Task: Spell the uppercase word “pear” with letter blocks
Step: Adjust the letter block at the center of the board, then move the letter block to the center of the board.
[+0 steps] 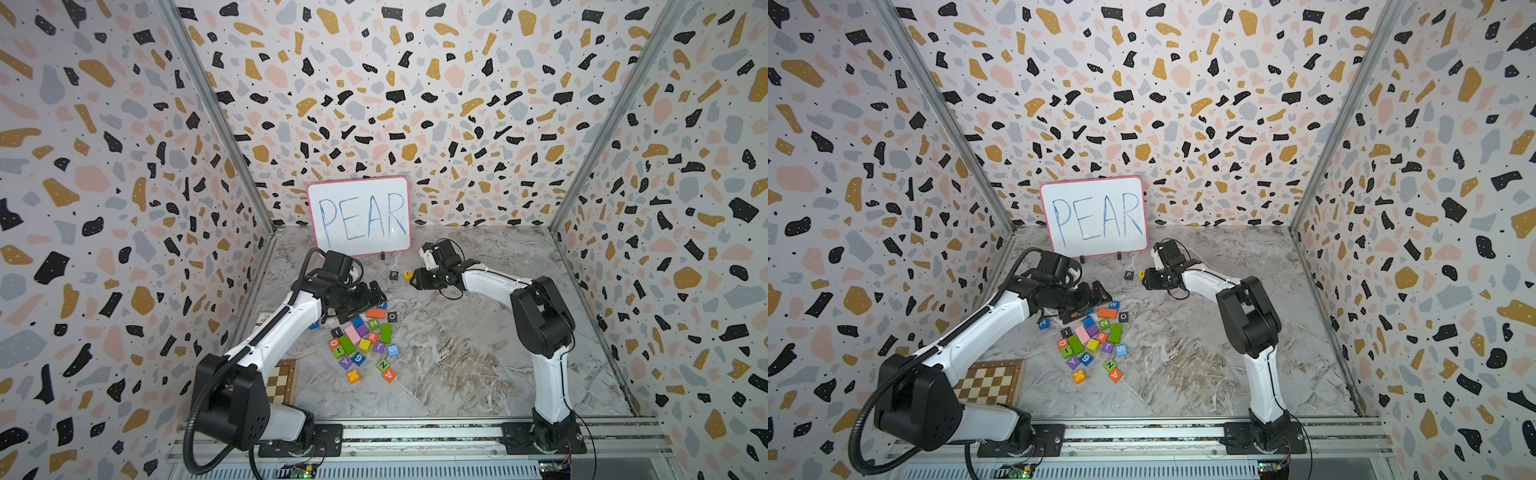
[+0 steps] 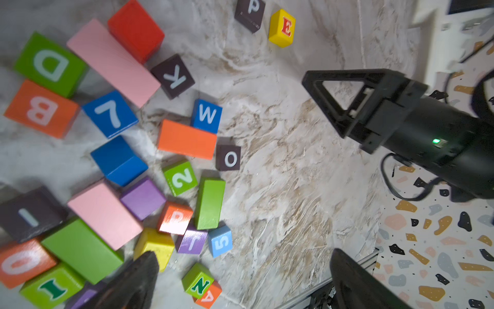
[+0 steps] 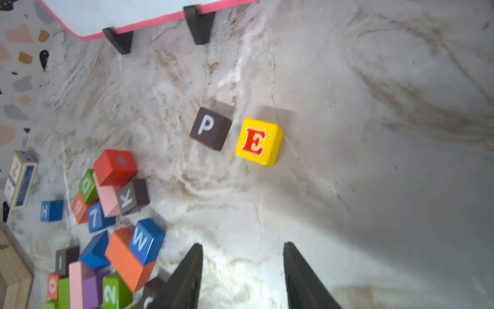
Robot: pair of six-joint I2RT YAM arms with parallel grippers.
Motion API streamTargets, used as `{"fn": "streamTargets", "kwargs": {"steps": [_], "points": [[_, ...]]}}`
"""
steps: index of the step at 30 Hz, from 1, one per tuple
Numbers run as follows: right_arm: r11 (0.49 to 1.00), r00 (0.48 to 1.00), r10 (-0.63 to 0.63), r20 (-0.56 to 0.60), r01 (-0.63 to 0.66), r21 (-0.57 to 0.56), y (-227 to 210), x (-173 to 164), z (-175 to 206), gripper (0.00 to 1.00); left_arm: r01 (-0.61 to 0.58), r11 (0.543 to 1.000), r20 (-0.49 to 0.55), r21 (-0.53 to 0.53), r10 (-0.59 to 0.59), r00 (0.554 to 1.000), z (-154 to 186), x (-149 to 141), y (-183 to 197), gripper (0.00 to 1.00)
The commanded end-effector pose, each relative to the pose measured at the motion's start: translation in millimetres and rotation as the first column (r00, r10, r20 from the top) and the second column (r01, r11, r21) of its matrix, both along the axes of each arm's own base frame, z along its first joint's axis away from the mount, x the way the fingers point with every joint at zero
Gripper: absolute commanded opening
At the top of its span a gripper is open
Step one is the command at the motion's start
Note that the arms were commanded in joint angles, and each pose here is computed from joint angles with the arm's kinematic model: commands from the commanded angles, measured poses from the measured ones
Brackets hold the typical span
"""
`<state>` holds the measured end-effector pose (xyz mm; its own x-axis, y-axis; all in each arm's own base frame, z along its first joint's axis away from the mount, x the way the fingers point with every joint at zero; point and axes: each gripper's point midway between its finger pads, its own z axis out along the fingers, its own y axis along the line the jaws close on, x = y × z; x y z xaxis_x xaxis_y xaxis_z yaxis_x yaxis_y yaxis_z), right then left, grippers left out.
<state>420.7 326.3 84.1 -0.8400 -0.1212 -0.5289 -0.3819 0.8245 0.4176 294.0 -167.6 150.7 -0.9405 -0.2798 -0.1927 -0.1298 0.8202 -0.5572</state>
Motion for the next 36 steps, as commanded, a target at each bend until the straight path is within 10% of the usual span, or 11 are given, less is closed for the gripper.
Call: {"fn": "streamTargets", "kwargs": {"steps": [1,7,19,36], "points": [[0.994,0.993,0.098,0.061,-0.095,-0.062,7,-41,13,0.51,-0.014,1.000,-0.052,0.020,0.015,0.999,-6,-27,10,0.99],[0.943,0.951,0.295,0.098,-0.273,-0.189,16,-126,-2,0.51,-0.024,1.000,-0.120,0.017,0.026,0.992,-25,-66,19,0.99],[0.871,0.851,0.491,0.184,-0.480,-0.103,57,-240,16,0.51,-0.067,0.997,-0.149,0.029,0.071,0.986,-45,-104,36,1.00],[0.779,0.724,0.625,0.290,-0.562,-0.278,73,-280,-19,0.55,-0.062,0.994,-0.175,0.095,0.078,0.981,-61,-108,51,0.99]]}}
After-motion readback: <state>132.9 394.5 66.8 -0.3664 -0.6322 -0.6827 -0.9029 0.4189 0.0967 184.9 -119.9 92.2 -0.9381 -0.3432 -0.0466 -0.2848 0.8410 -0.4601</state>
